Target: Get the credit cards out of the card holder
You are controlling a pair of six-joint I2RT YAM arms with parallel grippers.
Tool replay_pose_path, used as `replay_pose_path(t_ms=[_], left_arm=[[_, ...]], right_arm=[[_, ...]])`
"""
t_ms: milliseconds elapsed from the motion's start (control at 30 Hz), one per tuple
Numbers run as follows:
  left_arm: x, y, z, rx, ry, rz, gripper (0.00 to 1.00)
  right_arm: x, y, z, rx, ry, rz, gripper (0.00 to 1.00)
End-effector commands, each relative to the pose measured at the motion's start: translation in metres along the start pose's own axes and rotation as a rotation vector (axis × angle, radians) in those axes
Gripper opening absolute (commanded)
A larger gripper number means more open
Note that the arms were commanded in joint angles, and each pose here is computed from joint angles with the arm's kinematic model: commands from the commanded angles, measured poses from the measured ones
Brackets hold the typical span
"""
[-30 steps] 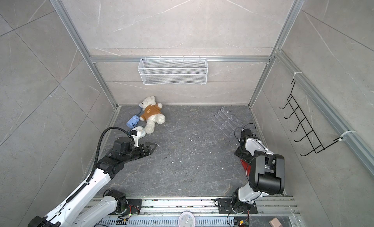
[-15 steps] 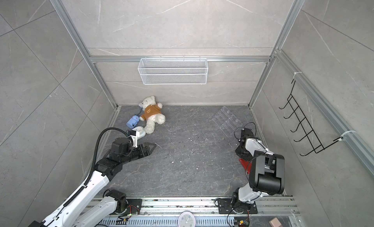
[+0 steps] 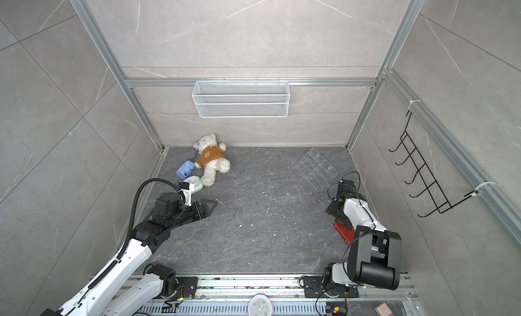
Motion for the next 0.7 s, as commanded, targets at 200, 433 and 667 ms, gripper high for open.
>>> replay_pose_path(t_ms=[200, 433, 667], left_arm=[[0.000, -0.007, -0.005, 0.049, -0.007, 0.019, 0.82], [0.000, -0.007, -0.005, 0.055, -0.014, 0.022, 0.82], [0.000, -0.008, -0.006, 0.051, -0.015, 0.022, 0.82]], right_arm=[[-0.010, -0.035, -0.006, -0.046, 0.025, 0.233, 1.00], [0.001, -0.059, 0.016, -0.130, 0.108, 0.353, 1.00], [0.008, -0.051, 0.026, -0.242, 0.151, 0.333, 1.00]])
Point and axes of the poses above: each gripper's point midway between its finger pads, its own z axis out along the fingers, its own y axis along the line the jaws close on, x = y × z, the point moved 6 cm from there along -z, back along the fingers, and after that the axes turned 1 degree about z, right-handed, at the moved point
